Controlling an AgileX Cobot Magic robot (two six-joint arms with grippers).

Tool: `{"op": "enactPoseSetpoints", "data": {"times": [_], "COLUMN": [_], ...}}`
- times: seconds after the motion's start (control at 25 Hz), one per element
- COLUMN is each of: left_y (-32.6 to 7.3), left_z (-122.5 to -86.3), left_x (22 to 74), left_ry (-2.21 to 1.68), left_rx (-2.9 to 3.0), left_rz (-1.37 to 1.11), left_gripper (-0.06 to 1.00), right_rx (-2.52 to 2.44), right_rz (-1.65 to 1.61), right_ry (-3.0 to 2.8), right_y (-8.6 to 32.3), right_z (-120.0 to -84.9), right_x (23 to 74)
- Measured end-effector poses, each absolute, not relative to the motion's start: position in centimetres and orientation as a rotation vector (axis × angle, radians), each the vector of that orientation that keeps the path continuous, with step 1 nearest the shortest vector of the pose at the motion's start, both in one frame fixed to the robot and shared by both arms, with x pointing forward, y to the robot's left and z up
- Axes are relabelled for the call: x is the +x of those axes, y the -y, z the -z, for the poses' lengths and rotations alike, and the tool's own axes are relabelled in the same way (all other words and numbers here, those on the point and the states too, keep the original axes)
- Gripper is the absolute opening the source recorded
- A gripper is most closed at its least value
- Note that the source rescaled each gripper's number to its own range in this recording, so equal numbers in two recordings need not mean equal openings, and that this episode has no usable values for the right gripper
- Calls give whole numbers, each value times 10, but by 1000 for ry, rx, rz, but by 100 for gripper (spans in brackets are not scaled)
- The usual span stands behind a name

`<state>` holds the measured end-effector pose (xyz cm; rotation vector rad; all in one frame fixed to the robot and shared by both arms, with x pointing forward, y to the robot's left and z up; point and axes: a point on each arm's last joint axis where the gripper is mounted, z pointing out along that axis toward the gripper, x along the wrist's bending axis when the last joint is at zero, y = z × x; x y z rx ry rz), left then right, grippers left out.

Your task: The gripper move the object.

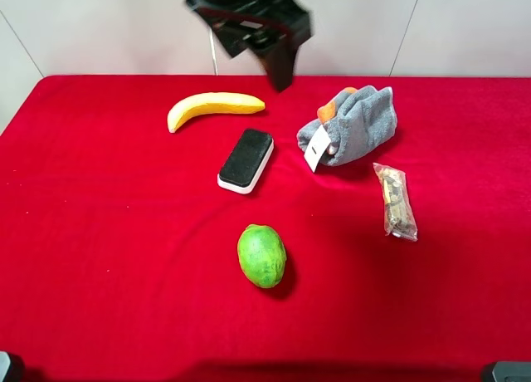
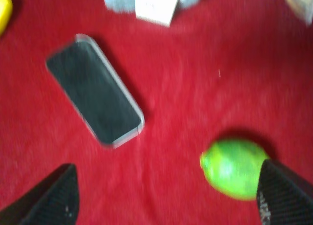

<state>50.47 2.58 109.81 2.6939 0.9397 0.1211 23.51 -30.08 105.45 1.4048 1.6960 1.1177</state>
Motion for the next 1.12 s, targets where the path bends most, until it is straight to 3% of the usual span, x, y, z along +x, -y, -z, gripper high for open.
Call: {"op": "enactPoseSetpoints", "data": {"times": [0.6,1.12], "left_y": [-143,-205], "left_z": [-1104,-1058], "left_x": [412,348], "left_ry": [-1168,-1231], "left_rx": [2681,2732], "left_rz": [-246,-208], "left_gripper": [63,63], "right_rx": [1405,1405], "right_rz": [-1118,-1118], "right_ry": [-1696,-1696], "right_y": [301,301], "right_z": [-1054,-1054], "right_x": [235,235]}}
